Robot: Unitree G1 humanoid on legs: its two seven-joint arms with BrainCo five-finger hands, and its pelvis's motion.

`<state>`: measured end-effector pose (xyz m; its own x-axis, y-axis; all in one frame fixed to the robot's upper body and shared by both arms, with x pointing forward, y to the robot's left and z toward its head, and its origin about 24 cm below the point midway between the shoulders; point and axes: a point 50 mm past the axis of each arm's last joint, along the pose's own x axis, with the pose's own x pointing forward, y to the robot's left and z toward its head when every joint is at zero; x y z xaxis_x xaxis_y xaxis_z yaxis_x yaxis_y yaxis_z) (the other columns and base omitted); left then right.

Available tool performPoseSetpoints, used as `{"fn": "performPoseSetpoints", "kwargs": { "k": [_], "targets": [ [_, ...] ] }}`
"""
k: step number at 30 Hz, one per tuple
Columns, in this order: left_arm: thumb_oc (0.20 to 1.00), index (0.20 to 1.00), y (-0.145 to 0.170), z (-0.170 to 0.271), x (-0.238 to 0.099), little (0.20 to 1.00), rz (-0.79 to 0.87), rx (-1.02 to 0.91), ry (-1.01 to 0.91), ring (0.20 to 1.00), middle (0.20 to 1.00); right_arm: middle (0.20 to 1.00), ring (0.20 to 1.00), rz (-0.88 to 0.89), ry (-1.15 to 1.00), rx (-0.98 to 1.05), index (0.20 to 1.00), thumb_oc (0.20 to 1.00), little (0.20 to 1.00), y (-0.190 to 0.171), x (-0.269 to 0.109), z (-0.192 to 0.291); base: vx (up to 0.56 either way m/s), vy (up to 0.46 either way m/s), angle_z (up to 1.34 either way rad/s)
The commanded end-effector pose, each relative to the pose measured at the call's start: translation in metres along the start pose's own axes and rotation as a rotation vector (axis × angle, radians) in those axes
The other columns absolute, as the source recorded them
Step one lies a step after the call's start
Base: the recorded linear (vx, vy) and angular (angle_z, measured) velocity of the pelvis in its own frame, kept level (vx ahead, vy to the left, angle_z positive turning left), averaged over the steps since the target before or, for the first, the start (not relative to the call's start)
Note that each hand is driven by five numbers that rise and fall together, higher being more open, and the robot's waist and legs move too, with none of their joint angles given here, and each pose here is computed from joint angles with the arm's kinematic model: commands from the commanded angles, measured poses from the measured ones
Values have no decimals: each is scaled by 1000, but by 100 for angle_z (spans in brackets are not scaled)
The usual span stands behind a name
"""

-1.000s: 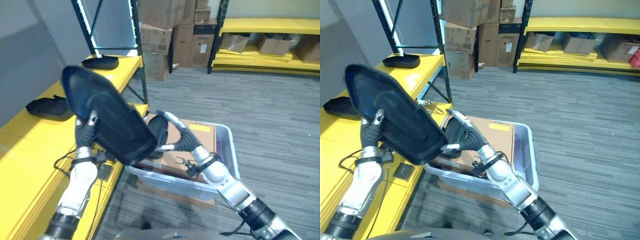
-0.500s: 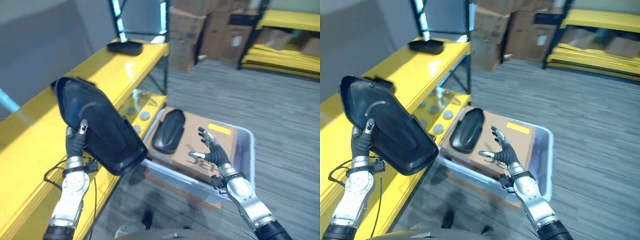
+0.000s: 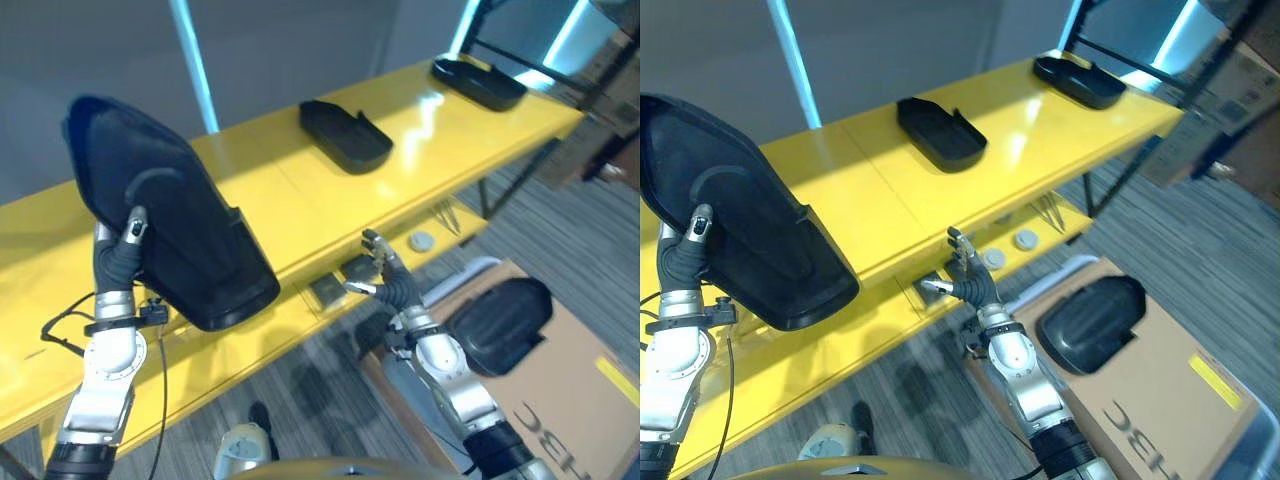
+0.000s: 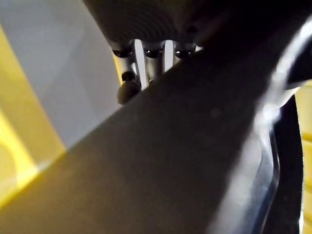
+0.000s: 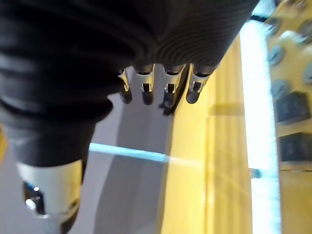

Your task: Move parts from the plastic box to the shelf.

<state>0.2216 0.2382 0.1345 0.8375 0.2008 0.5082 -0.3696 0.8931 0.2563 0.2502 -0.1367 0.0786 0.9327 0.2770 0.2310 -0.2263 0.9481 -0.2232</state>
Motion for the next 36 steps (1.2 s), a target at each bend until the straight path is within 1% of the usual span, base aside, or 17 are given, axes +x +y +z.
{"fn": "performPoseSetpoints", "kwargs": {
  "k": [1,3,6,10,14,19,25,29,32,33,36],
  "targets": [
    [200,200,4,43,9,200,2,-36,-252,200,200,1000,1000,14,-124,-51,1000,1000,1000,-4,10,22,206,298,82],
    [200,200,-1,54,16,200,-37,-24,-324,200,200,1000,1000,20,-211,-18,1000,1000,1000,-3,14,41,249,154,74],
    [200,200,-5,58,17,200,-56,-56,-342,200,200,1000,1000,26,-302,-3,1000,1000,1000,-5,18,60,136,-123,62],
    [200,200,-21,56,22,200,-92,-123,-332,200,200,1000,1000,22,-324,-21,1000,1000,1000,-9,12,65,191,-195,101],
    [200,200,-26,52,17,200,-132,-158,-300,200,200,1000,1000,48,-345,-32,1000,1000,1000,-11,9,70,157,-281,89],
    [200,200,-18,37,5,200,-102,-188,-193,200,200,1000,1000,135,-342,-20,1000,1000,1000,-7,9,70,143,-360,40],
    [200,200,-27,28,7,200,-179,-221,-135,200,200,1000,1000,130,-307,-74,1000,1000,1000,-21,0,66,-24,-172,52],
    [200,200,-29,16,9,200,-212,-210,-73,200,200,1000,1000,182,-282,-29,1000,1000,1000,-23,-9,66,54,-14,0],
    [200,200,-31,7,10,200,-235,-190,-25,200,200,1000,1000,177,-272,11,1000,1000,1000,-25,-11,64,77,28,-16],
    [200,200,-32,-4,10,200,-265,-187,36,200,200,1000,1000,176,-252,40,1000,1000,1000,-26,-12,61,91,43,-19],
    [200,200,-32,-20,11,200,-313,-182,130,200,200,1000,1000,223,-209,86,1000,1000,1000,-19,-12,53,84,56,-33]
  ]
}}
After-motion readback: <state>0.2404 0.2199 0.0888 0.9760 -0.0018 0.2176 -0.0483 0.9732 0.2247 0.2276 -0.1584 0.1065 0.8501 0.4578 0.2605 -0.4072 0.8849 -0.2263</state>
